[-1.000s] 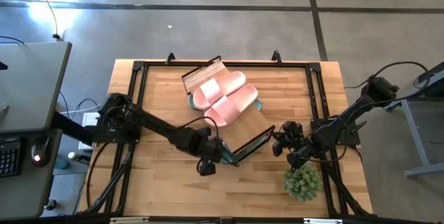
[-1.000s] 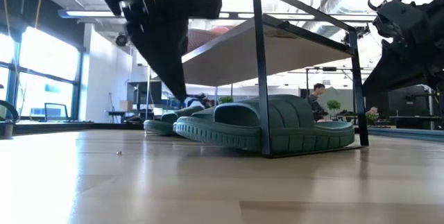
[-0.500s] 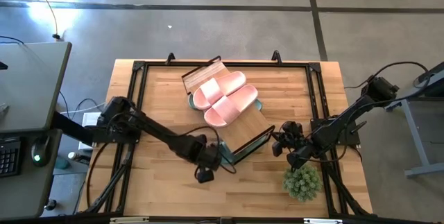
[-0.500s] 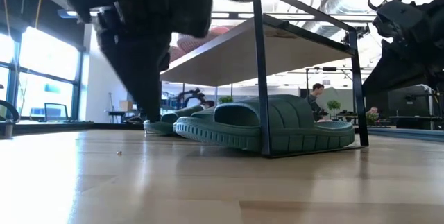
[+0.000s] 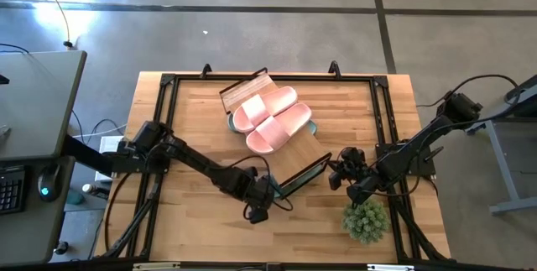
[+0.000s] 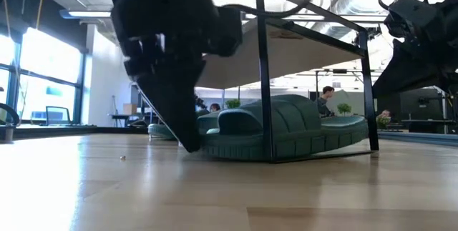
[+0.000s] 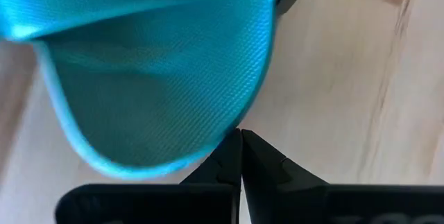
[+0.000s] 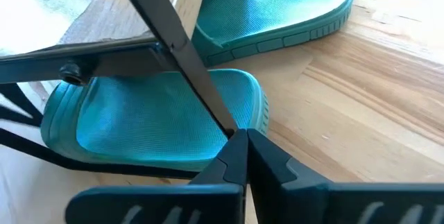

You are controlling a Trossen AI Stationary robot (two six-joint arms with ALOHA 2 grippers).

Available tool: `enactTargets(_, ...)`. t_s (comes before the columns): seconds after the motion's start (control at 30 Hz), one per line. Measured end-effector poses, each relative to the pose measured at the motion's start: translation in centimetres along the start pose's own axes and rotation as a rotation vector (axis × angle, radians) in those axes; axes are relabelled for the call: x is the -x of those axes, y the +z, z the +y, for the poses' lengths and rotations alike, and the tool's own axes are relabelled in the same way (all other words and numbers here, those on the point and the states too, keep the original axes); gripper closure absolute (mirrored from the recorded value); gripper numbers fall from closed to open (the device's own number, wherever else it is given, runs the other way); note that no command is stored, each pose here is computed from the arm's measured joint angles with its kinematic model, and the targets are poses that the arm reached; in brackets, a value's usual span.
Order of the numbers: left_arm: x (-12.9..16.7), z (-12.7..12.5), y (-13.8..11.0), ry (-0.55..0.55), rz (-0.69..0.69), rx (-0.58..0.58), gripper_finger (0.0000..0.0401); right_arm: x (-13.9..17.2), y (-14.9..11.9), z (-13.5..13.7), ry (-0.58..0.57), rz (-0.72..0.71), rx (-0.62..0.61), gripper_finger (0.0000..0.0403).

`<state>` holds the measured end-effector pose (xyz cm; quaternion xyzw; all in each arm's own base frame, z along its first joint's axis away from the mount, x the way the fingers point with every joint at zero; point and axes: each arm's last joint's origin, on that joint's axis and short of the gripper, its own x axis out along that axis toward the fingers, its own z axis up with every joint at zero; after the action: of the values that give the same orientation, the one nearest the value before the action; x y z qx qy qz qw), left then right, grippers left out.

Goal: Pick and place slides into the shelf
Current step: Put the green slide under the shelf

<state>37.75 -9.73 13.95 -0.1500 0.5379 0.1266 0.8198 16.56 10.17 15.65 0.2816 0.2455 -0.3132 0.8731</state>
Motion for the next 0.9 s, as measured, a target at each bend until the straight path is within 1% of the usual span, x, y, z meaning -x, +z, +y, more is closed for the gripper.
enactTargets(0.13,-0.32,-0.27,0.3,-0.022,-0.036,0.013,0.0401,-0.02,0.0,0.04,0.002,-0.001,0.005,0.0403)
enactTargets(0.27,-0.3,-0.34,0.56,-0.011,-0.077,0.026,0.0401,-0.03,-0.02,0.05,0.003,-0.001,0.004,0.0403)
enactTargets(0.63,-0.27,-0.52,0.95,-0.015,-0.129,0.019,0.0401,-0.04,-0.02,0.07,0.004,0.0,0.003,0.0403)
enactTargets(0.9,-0.02,-0.37,0.79,0.009,-0.116,0.006,0.0401,-0.04,-0.04,0.08,0.005,0.006,-0.001,0.0403)
